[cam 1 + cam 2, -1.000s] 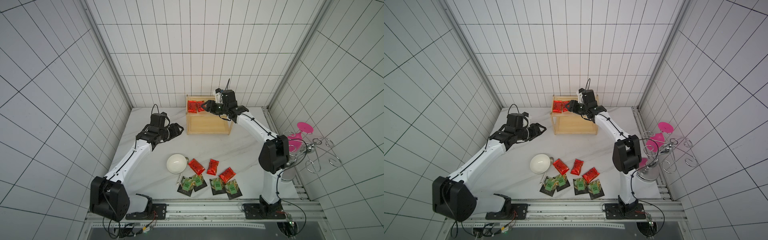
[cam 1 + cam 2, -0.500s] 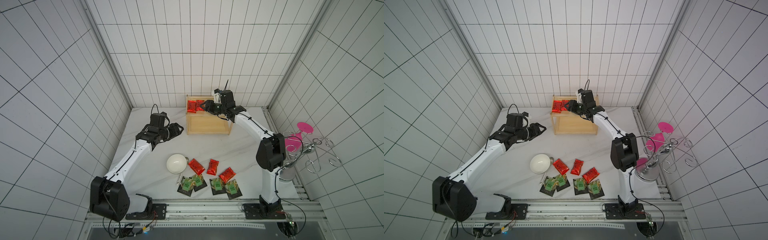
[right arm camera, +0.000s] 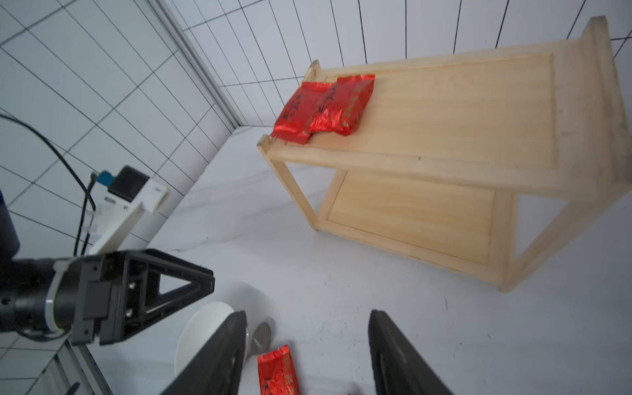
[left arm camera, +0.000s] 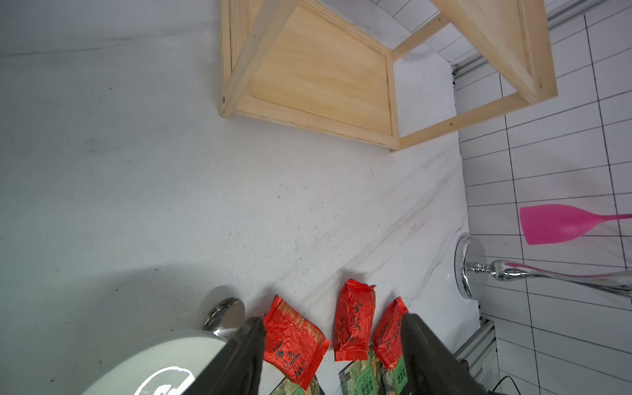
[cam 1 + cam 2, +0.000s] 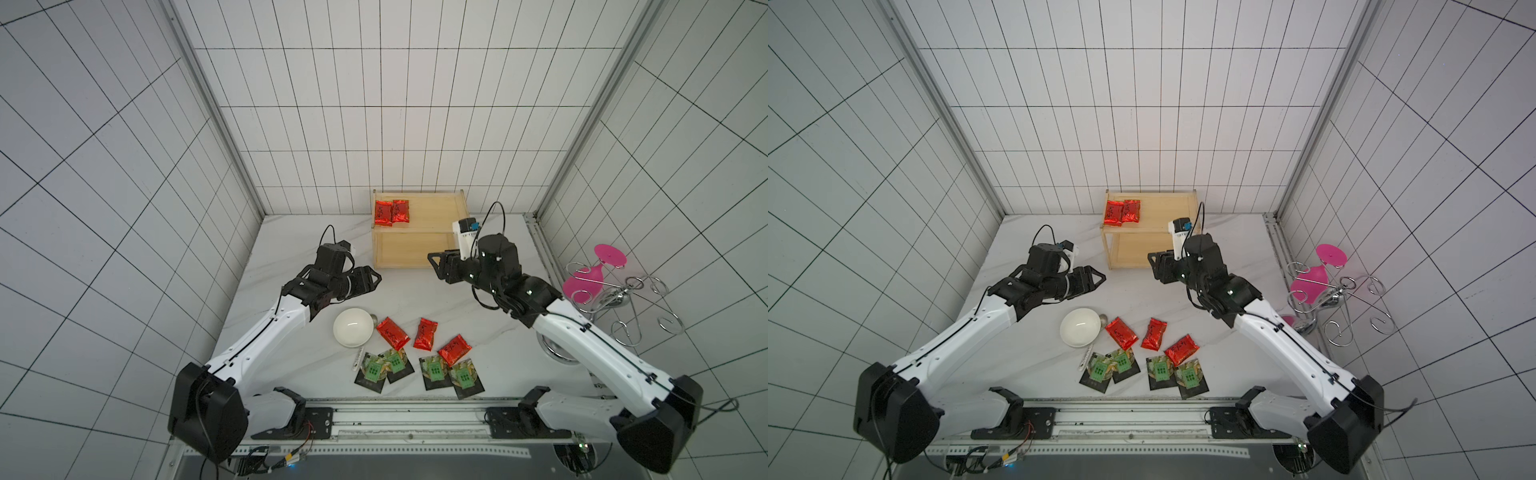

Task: Place the tea bags on the shelf by color
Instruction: Pick up the tea bag from the center of the board.

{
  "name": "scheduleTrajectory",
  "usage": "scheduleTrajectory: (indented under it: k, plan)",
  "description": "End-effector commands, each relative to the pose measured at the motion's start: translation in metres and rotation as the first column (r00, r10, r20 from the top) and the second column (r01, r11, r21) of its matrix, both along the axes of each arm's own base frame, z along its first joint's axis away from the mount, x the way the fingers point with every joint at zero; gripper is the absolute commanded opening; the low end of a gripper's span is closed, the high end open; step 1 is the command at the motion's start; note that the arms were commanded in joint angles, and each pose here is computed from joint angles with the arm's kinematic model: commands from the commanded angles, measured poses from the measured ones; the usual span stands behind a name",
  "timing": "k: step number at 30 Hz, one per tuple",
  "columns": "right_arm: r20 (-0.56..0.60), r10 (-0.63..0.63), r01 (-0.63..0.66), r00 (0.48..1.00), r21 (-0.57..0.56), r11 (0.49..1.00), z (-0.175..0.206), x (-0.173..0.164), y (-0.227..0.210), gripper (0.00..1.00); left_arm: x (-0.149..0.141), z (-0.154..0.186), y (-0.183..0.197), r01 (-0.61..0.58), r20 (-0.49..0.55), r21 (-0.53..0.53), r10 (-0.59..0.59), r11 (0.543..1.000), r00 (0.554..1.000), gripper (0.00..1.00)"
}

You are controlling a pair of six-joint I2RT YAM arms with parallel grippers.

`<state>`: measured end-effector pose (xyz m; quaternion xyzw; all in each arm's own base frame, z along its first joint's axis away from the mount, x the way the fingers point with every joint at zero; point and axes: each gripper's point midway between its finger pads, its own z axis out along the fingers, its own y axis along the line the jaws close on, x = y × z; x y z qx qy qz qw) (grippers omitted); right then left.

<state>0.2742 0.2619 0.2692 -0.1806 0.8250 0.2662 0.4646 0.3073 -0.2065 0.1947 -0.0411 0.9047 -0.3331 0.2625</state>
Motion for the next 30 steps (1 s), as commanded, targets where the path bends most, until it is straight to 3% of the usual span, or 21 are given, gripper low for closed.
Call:
scheduleTrajectory:
  k: [1,5,9,16,30]
  plan:
    - [0.017,0.03,-0.026,0.999,-0.23,0.973,-0.084,-0.028,-0.011,0.64,-0.001,0.003,-0.009,0.009,0.046,0.023,-0.01,1.0,0.999,0.72]
    - [-0.04,0.108,-0.115,0.993,-0.349,0.93,-0.137,-0.063,-0.005,0.71,-0.003,-0.004,-0.013,0.013,0.054,0.042,-0.015,0.999,0.998,0.86]
    - [-0.089,0.131,-0.157,0.987,-0.415,0.896,-0.167,-0.077,-0.004,0.77,0.0,-0.01,-0.017,0.015,0.037,0.036,-0.016,0.999,0.999,0.98]
    - [-0.161,0.143,-0.202,0.976,-0.446,0.872,-0.199,-0.085,-0.004,0.78,0.002,-0.026,-0.02,0.003,-0.027,0.028,-0.002,1.0,1.0,0.98]
    - [-0.218,0.128,-0.221,0.968,-0.48,0.849,-0.224,-0.092,-0.013,0.78,0.01,-0.029,-0.012,-0.016,-0.051,0.0,0.016,1.0,0.999,0.98]
